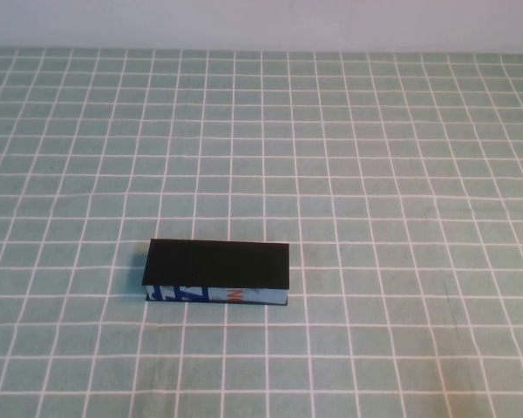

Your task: Return glasses to glasses case

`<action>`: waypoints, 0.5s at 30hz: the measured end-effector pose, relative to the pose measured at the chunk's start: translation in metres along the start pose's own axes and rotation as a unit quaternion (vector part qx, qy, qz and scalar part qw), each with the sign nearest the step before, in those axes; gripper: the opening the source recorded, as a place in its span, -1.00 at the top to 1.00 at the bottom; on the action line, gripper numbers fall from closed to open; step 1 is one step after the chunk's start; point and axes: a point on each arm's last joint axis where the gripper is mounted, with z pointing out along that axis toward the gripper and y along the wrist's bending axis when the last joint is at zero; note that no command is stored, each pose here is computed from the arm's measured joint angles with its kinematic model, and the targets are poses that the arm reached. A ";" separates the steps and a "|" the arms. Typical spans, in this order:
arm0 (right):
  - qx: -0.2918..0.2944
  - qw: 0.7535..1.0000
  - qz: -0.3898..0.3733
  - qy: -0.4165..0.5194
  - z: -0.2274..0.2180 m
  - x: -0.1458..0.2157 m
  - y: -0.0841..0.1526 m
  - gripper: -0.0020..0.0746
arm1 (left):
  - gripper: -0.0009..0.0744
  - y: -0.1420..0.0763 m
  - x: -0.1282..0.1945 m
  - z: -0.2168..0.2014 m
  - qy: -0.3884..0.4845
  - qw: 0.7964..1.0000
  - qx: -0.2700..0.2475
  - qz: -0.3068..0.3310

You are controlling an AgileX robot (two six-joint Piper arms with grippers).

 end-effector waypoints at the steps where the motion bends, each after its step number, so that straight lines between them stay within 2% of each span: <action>1: 0.004 1.000 0.011 -0.007 0.004 0.008 -0.002 0.98 | 0.97 0.000 0.000 0.000 0.000 1.000 0.000 0.000; 15: -0.005 0.999 0.036 0.041 0.009 0.030 -0.001 0.98 | 0.97 0.000 0.000 0.000 0.000 1.000 0.000 0.000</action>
